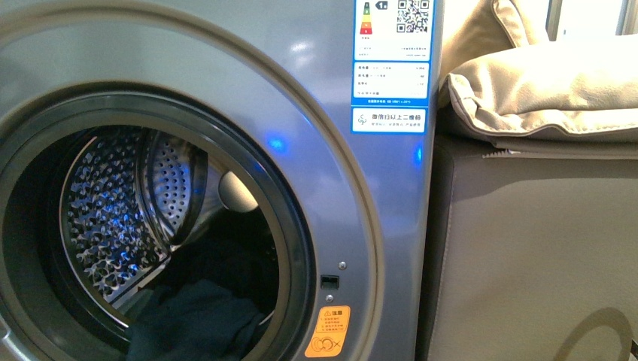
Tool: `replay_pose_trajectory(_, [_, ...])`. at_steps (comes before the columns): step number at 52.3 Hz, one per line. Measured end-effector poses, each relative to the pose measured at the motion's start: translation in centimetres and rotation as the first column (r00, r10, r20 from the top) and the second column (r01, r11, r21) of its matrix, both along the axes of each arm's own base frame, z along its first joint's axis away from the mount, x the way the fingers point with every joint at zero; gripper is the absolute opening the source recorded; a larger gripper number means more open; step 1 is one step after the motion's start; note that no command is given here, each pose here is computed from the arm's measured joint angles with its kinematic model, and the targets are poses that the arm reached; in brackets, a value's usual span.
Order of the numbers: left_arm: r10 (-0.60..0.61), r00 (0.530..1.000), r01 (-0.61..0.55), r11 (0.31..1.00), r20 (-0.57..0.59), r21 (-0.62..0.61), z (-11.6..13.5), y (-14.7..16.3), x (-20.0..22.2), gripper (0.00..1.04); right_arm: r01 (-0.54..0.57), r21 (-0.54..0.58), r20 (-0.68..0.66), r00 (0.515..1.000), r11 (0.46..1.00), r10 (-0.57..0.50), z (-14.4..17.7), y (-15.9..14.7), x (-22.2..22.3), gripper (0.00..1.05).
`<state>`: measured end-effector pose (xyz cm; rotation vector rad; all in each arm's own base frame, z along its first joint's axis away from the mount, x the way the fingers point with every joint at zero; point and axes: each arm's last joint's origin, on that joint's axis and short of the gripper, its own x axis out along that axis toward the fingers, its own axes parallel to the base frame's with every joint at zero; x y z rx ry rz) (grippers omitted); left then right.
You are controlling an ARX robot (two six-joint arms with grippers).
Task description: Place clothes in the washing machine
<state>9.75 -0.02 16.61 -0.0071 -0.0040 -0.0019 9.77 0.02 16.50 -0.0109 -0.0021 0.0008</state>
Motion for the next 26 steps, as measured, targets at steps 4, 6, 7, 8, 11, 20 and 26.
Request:
replay_pose_trajectory(4, [0.0, 1.0, 0.0, 1.0, 0.0, 0.0, 0.0, 0.0, 0.0, 0.28, 0.0, 0.0, 0.0, 1.0, 1.0, 0.0, 0.0, 0.0, 0.0, 0.74])
replay_pose_trajectory(6, [0.0, 1.0, 0.0, 1.0, 0.0, 0.0, 0.0, 0.0, 0.0, 0.37, 0.0, 0.0, 0.0, 1.0, 1.0, 0.0, 0.0, 0.0, 0.0, 0.84])
replay_pose_trajectory(7, [0.0, 1.0, 0.0, 1.0, 0.0, 0.0, 0.0, 0.0, 0.0, 0.43, 0.0, 0.0, 0.0, 1.0, 1.0, 0.0, 0.0, 0.0, 0.0, 0.9])
replay_pose_trajectory(8, [0.0, 1.0, 0.0, 1.0, 0.0, 0.0, 0.0, 0.0, 0.0, 0.48, 0.0, 0.0, 0.0, 1.0, 1.0, 0.0, 0.0, 0.0, 0.0, 0.93])
replay_pose_trajectory(11, [0.0, 1.0, 0.0, 1.0, 0.0, 0.0, 0.0, 0.0, 0.0, 0.57, 0.0, 0.001, 0.0, 1.0, 1.0, 0.0, 0.0, 0.0, 0.0, 0.99])
replay_pose_trajectory(20, [0.0, 1.0, 0.0, 1.0, 0.0, 0.0, 0.0, 0.0, 0.0, 0.96, 0.0, 0.001, 0.0, 1.0, 1.0, 0.0, 0.0, 0.0, 0.0, 0.97])
replay_pose_trajectory(26, [0.0, 1.0, 0.0, 1.0, 0.0, 0.001, 0.0, 0.0, 0.0, 0.98, 0.0, 0.001, 0.0, 1.0, 1.0, 0.0, 0.0, 0.0, 0.0, 0.97])
